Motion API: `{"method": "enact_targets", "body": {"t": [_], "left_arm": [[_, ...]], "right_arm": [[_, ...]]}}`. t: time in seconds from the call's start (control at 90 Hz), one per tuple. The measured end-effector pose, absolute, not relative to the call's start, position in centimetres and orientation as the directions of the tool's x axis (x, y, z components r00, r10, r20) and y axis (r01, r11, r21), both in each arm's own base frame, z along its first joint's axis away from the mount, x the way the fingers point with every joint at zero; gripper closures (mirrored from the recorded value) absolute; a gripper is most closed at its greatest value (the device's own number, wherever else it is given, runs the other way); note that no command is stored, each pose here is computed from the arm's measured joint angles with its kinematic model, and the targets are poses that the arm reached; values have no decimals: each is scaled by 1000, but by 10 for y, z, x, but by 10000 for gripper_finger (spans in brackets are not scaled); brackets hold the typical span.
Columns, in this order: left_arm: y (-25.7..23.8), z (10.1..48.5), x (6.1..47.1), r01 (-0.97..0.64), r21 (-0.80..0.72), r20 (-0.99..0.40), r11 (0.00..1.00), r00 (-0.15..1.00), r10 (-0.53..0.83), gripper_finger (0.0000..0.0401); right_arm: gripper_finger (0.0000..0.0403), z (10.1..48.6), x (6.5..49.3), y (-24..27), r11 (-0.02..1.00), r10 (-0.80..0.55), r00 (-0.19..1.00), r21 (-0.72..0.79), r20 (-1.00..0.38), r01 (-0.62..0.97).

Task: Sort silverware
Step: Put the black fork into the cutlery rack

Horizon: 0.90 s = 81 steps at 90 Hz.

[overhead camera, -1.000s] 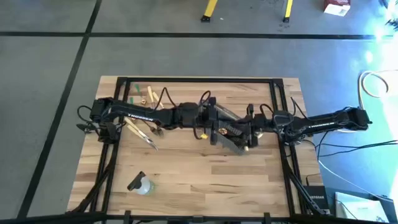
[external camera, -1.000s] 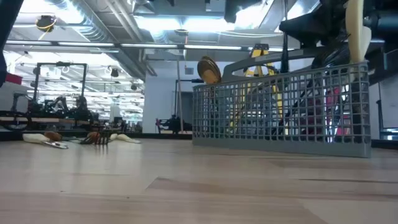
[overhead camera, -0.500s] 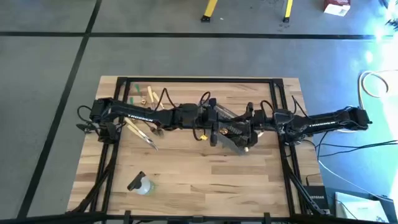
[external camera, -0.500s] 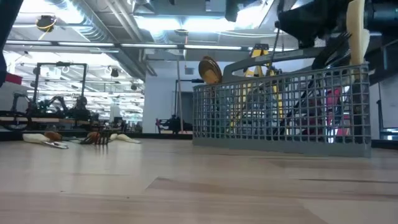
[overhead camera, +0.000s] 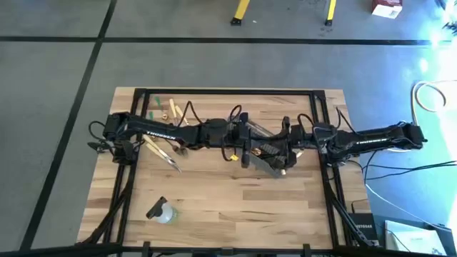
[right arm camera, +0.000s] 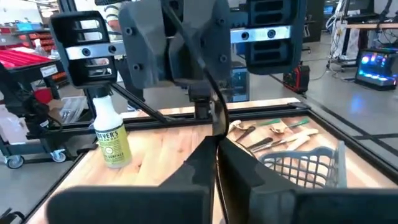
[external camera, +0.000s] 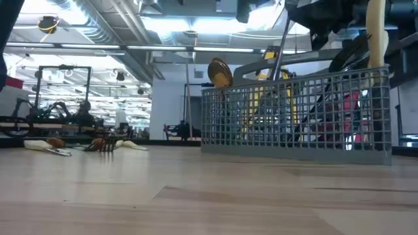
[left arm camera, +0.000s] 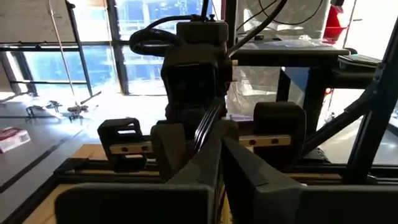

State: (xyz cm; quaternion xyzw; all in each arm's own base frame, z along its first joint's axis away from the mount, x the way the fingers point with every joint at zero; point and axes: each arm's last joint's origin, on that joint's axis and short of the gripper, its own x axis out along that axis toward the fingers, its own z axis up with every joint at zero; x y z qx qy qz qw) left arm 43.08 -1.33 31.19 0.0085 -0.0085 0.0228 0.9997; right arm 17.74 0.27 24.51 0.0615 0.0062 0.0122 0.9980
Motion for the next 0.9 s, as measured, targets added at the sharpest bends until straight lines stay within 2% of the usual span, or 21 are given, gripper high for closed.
{"method": "enact_targets", "body": {"t": [0.622, 0.9], "left_arm": [[-14, 314, 431, -21, 10, 34, 1000, 999, 21, 401], [-15, 318, 431, 11, -11, 83, 1000, 996, -10, 401]], "right_arm": [[403, 255, 167, 3, 991, 51, 998, 124, 49, -56], [403, 250, 155, 3, 988, 51, 998, 151, -38, -44]]}}
